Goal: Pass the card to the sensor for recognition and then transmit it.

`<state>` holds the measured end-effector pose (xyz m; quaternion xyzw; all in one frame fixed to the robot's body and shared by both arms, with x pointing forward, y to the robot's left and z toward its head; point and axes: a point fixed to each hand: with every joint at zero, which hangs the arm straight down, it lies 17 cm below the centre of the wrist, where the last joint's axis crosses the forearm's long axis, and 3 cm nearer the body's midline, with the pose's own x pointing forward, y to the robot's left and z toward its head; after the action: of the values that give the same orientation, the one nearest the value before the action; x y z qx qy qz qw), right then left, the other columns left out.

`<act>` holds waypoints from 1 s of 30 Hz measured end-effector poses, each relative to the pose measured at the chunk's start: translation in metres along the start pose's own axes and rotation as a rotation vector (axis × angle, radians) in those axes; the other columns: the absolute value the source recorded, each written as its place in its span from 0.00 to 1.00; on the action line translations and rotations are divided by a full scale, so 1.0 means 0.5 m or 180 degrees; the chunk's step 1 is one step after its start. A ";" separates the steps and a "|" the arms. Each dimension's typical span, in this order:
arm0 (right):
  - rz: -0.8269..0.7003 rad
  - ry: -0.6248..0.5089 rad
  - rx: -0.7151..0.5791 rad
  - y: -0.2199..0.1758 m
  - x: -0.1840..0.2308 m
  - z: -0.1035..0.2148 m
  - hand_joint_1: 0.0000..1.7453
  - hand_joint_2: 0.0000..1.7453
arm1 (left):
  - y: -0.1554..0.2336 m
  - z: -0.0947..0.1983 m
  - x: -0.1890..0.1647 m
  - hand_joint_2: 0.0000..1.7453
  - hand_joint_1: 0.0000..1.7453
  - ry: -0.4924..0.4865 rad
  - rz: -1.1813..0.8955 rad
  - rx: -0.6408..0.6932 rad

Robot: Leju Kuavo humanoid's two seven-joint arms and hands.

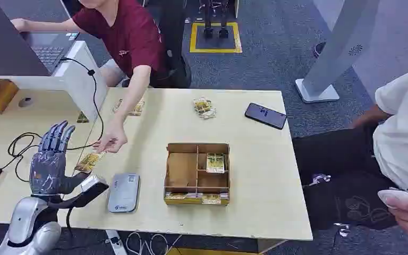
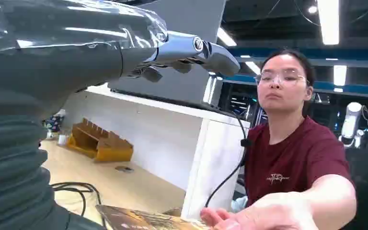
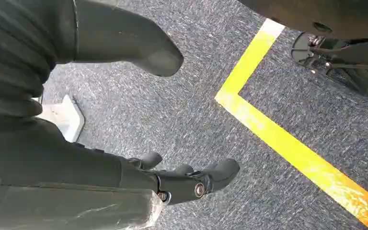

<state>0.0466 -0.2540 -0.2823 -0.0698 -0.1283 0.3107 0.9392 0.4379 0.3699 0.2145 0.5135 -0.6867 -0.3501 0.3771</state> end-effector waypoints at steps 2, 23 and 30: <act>0.0000 0.0000 0.0000 0.000 0.000 0.000 0.00 1.00 | 0.000 0.000 0.000 1.00 0.00 -0.0001 0.0000 0.0000; 0.0007 0.0008 -0.0021 -0.003 -0.001 0.000 0.00 1.00 | 0.002 0.001 0.011 1.00 1.00 -0.0093 0.0154 0.0013; 0.0008 0.0008 -0.0025 -0.003 -0.001 -0.001 0.00 1.00 | 0.003 0.001 0.010 1.00 1.00 -0.0094 0.0161 0.0014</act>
<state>0.0473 -0.2555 -0.2823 -0.0740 -0.1282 0.3112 0.9387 0.4360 0.3654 0.2164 0.4916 -0.7057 -0.3465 0.3744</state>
